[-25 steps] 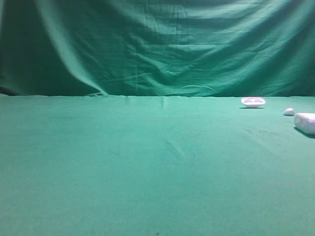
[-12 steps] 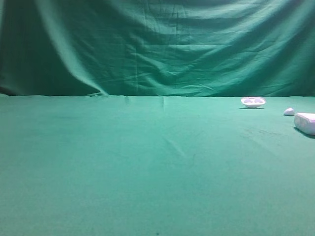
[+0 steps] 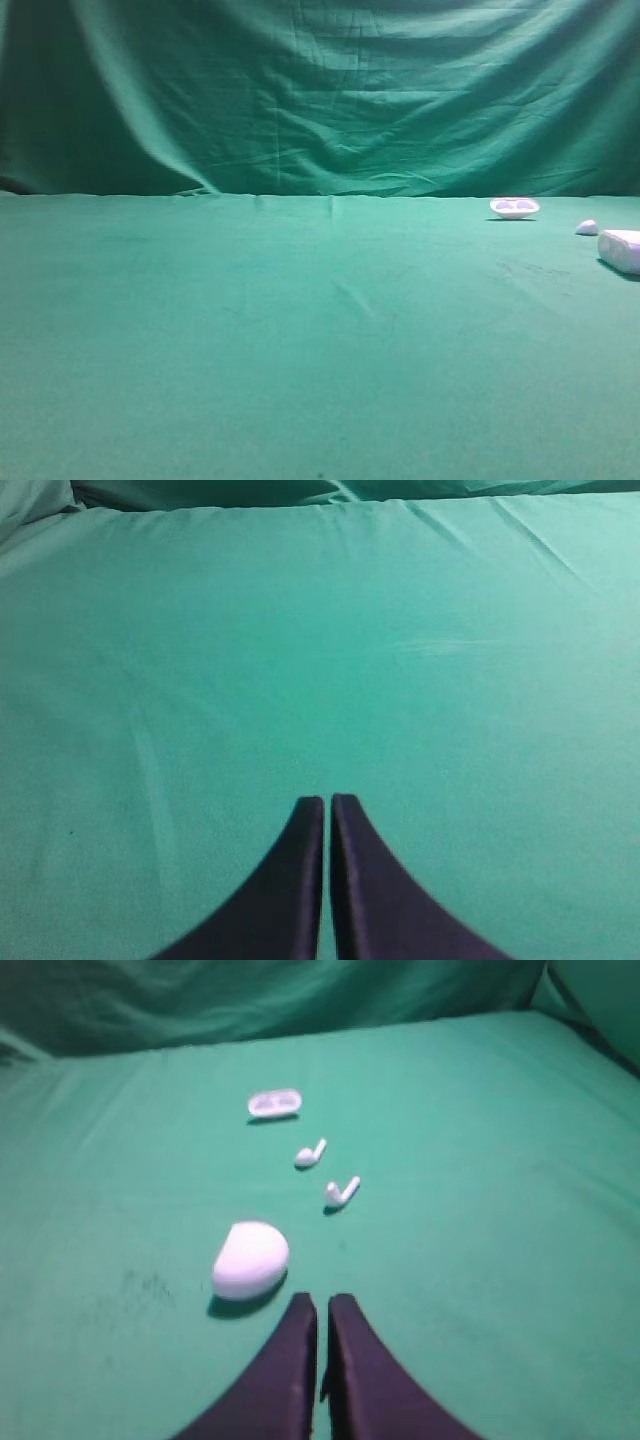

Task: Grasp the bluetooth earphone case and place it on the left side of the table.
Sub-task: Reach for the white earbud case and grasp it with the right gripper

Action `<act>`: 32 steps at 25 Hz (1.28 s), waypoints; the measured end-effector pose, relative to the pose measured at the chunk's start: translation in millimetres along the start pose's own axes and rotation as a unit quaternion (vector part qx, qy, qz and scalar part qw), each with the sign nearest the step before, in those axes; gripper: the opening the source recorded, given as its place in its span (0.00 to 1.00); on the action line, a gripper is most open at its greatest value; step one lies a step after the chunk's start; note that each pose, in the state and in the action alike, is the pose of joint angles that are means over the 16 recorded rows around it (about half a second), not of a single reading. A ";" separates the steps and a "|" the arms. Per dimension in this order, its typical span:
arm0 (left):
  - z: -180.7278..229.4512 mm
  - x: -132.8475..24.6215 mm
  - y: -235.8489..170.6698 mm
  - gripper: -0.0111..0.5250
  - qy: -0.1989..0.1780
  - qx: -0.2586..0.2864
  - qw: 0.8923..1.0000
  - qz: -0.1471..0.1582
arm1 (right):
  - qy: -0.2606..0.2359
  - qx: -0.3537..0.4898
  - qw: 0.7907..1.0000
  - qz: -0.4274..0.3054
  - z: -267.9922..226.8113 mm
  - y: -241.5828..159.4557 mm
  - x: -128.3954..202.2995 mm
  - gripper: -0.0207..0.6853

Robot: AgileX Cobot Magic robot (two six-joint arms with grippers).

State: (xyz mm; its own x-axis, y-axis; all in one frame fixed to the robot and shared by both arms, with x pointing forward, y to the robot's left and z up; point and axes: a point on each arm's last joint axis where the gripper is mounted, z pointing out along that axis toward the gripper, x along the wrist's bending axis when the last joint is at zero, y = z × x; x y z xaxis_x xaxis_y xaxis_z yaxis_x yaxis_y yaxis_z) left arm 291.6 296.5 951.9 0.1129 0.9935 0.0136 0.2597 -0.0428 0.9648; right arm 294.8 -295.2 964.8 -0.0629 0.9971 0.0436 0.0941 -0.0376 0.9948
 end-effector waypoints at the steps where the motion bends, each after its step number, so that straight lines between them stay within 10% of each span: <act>1: 0.0 0.0 0.0 0.02 0.000 0.000 1.000 0.000 | 0.002 -0.018 1.000 0.002 0.0 3.4 0.4 0.03; 9: 0.0 0.0 0.0 0.02 0.000 0.000 1.000 0.000 | 0.013 -0.098 0.995 0.023 1.7 42.8 3.1 0.03; 18: 0.0 0.0 0.0 0.02 0.000 0.000 1.000 0.000 | -0.006 0.115 0.993 0.029 40.6 83.6 4.7 0.03; 32: 0.0 0.0 0.0 0.02 0.000 0.000 1.000 0.000 | 0.015 0.456 0.889 -0.033 143.9 84.0 20.4 0.07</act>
State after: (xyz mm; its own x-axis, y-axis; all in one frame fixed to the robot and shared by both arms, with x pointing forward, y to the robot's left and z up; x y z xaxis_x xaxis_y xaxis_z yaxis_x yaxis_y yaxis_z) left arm 291.6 296.5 951.9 0.1129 0.9935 0.0136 0.2597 -0.0428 0.9648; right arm 444.4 -268.5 1036.1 -0.1239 0.9923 0.0035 0.8548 0.1050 0.5083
